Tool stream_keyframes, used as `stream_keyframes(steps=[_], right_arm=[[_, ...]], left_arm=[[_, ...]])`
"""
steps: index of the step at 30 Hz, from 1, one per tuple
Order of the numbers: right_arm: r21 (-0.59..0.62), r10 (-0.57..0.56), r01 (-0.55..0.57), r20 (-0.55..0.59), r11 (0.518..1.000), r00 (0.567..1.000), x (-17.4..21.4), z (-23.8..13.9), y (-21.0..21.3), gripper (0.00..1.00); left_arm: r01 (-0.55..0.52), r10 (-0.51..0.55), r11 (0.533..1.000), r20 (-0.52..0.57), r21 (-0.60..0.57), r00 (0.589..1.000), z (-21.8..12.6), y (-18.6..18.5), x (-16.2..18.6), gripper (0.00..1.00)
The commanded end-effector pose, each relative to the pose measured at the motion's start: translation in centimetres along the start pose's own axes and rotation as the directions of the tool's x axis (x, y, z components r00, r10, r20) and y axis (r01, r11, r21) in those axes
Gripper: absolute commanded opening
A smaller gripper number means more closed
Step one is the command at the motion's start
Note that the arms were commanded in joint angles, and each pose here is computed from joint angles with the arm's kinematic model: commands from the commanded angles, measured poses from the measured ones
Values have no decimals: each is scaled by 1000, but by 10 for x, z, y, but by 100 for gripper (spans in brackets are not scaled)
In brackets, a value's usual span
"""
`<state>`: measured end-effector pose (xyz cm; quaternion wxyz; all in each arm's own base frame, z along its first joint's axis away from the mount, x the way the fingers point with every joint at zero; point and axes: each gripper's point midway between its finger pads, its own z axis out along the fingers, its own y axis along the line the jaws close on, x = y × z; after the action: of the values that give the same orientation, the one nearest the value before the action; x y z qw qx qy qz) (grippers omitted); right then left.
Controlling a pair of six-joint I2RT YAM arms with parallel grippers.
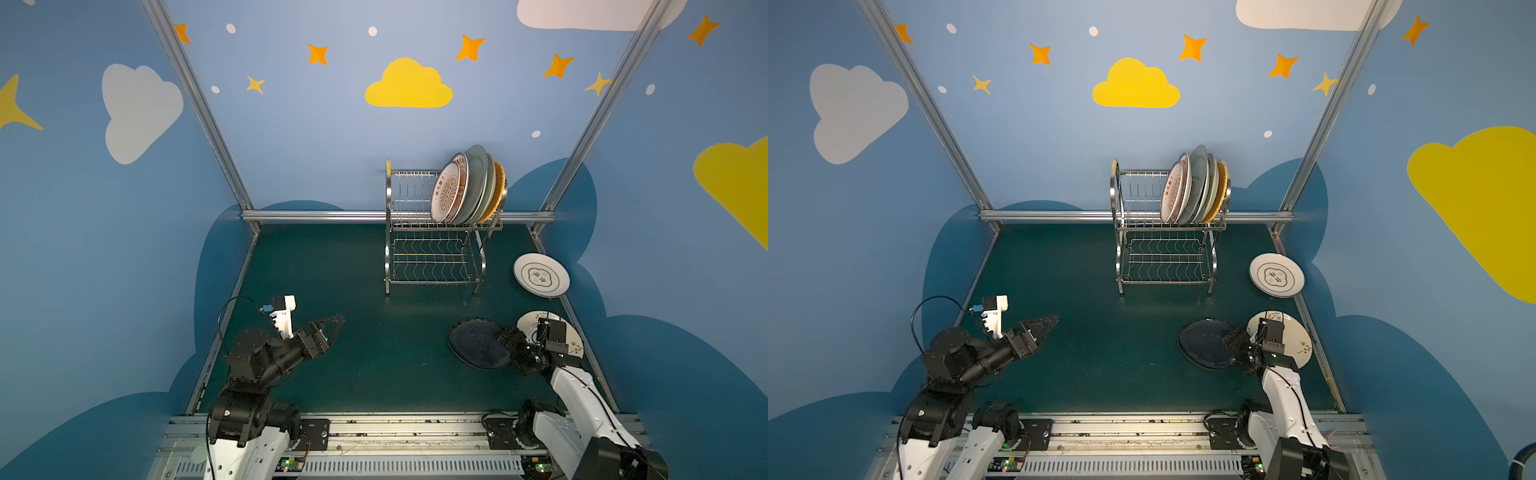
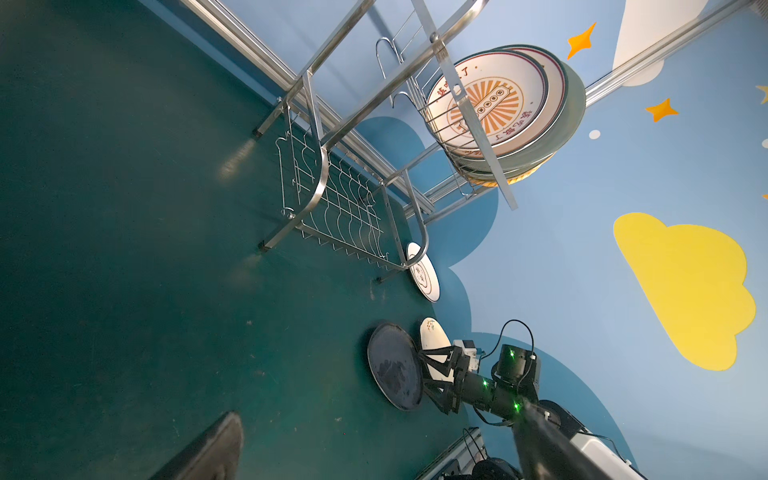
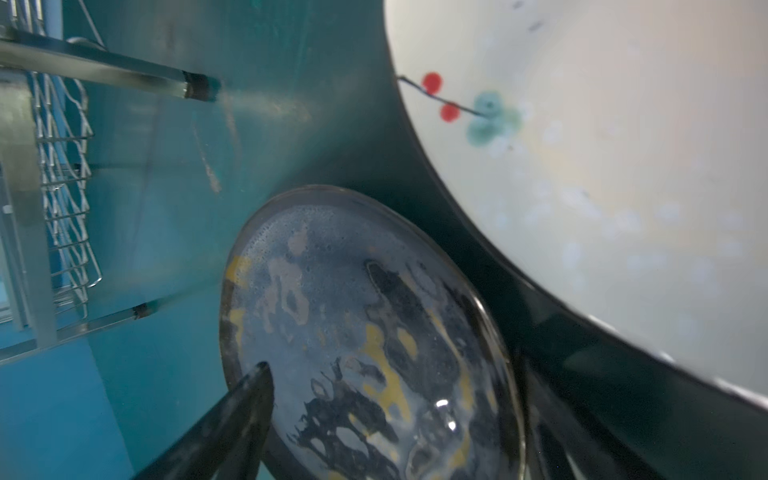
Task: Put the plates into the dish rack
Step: 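Grip the rim of the dark blue plate with the right gripper, then slide the dark blue plate toward the left gripper while the left gripper reaches it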
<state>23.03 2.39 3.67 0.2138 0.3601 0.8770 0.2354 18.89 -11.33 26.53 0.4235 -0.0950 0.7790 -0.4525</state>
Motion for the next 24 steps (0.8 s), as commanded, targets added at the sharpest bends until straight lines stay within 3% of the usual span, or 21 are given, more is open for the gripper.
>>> stream_keyframes(steps=[1, 9, 12, 16, 24], right_arm=[[-63, 32, -37, -79, 997, 996, 10, 9, 9, 84], [-81, -25, 6, -235, 997, 972, 17, 27, 33, 72], [-73, -65, 41, -364, 996, 929, 30, 42, 44, 66], [-143, -129, 65, -499, 988, 857, 53, 69, 62, 51], [-178, -215, 147, -472, 973, 855, 60, 75, 75, 56]], left_arm=[[-14, 13, 1000, 16, 14, 1000, 0, -2, -2, 100], [56, -54, 997, -37, 62, 998, 13, 1, 5, 100], [96, -90, 993, -79, 67, 993, 23, 6, 10, 100], [134, -125, 990, -171, 40, 977, 40, 13, 28, 100], [81, -118, 989, -338, -121, 934, 93, 42, 92, 99]])
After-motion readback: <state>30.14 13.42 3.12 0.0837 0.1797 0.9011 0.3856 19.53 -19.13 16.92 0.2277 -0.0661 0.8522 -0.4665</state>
